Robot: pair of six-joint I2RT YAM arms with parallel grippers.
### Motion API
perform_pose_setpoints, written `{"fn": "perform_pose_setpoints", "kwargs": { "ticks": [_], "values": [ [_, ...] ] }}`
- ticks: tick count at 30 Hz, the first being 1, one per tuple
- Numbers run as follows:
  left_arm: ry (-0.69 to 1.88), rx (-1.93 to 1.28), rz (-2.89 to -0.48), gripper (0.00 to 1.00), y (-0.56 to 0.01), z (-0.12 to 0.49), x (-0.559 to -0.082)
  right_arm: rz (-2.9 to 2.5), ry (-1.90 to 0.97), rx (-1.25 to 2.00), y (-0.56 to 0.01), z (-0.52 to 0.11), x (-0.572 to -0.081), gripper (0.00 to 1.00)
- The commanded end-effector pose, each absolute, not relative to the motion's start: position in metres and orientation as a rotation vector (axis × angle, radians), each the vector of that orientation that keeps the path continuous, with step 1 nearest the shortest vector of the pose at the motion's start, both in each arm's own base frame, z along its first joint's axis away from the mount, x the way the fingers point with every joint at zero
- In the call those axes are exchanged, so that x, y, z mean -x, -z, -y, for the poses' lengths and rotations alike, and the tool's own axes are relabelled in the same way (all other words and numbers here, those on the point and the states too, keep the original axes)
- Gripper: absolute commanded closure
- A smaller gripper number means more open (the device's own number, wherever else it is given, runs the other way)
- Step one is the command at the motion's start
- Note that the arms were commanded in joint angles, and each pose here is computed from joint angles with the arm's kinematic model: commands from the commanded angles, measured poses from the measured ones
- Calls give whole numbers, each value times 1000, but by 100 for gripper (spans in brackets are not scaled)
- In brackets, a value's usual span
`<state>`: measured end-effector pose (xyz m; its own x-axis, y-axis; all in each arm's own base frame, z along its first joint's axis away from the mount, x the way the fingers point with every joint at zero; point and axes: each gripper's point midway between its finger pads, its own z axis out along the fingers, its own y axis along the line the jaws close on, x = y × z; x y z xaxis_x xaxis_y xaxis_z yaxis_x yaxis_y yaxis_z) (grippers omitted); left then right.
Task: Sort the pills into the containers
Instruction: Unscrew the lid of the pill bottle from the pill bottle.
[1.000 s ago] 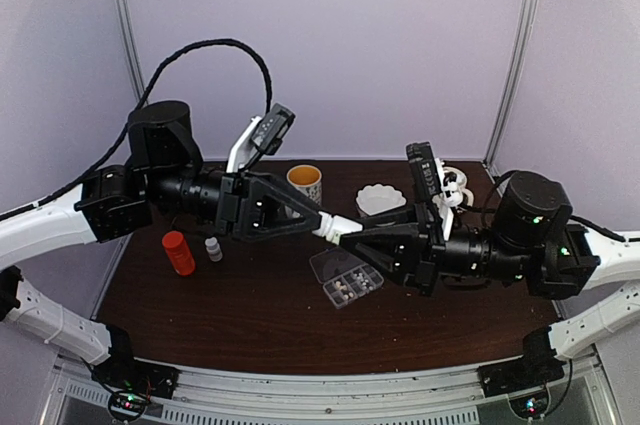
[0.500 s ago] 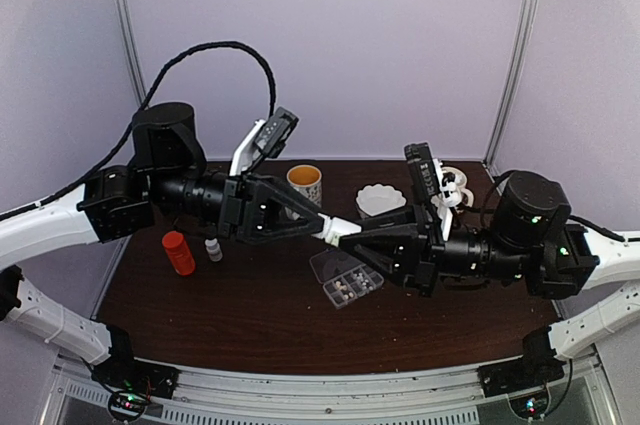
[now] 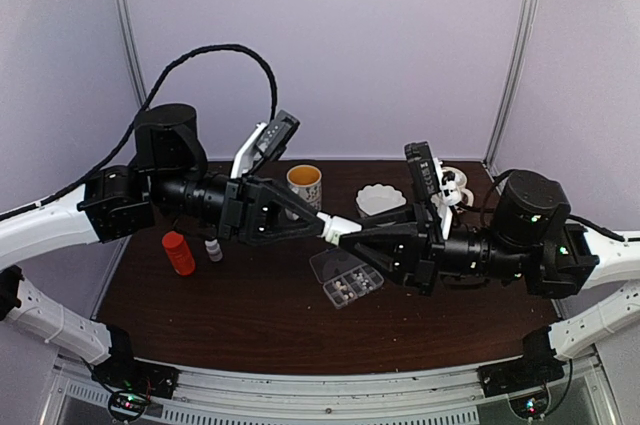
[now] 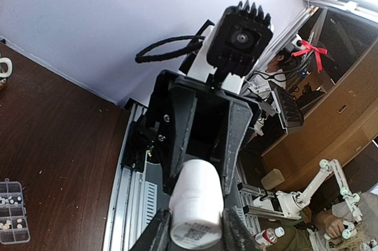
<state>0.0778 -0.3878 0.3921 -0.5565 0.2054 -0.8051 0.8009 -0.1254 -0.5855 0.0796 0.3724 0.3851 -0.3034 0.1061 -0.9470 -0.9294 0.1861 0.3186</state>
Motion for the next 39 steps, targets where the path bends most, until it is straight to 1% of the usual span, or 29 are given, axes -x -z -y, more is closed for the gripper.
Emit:
{"fn": "perform_pose_setpoints", "kwargs": {
  "ticks": [1, 7, 9, 11, 14, 21, 25, 29, 33, 34, 35, 37, 39],
  "values": [
    [1733, -1128, -1649, 71, -405, 389, -76, -1437, -1332, 823, -400, -371, -79, 100],
    [1704, -1038, -1778, 86, -397, 388, -86, -1436, -1178, 913, -391, -371, -85, 100],
    [1745, -993, -1810, 91, -399, 389, -86, -1414, -1096, 967, -387, -371, -87, 100],
    [1815, -945, -1853, 99, -400, 392, -85, -1392, -1001, 1013, -380, -369, -91, 100],
    [1903, -901, -1904, 100, -401, 397, -83, -1338, -844, 1052, -376, -364, -98, 100],
    [2008, -851, -1962, 100, -398, 404, -81, -1212, -518, 1131, -380, -349, -101, 100],
    [2059, -830, -1988, 100, -398, 408, -80, -1181, -387, 1180, -372, -349, -101, 100],
    [2225, -774, -1932, 100, -408, 408, -79, -1144, -264, 1221, -363, -350, -96, 100],
    [2241, -736, -1914, 100, -412, 407, -82, -1136, -261, 1206, -360, -349, -90, 100],
    [2228, -741, -1902, 99, -414, 407, -83, -1150, -286, 1189, -362, -349, -90, 100],
    [2203, -759, -1885, 87, -416, 406, -83, -1174, -333, 1167, -362, -348, -89, 100],
    [2116, -814, -1835, 59, -423, 402, -84, -1201, -438, 1138, -365, -348, -85, 100],
    [1963, -874, -1810, 36, -424, 394, -87, -1234, -567, 1104, -369, -347, -81, 100]
  ]
}}
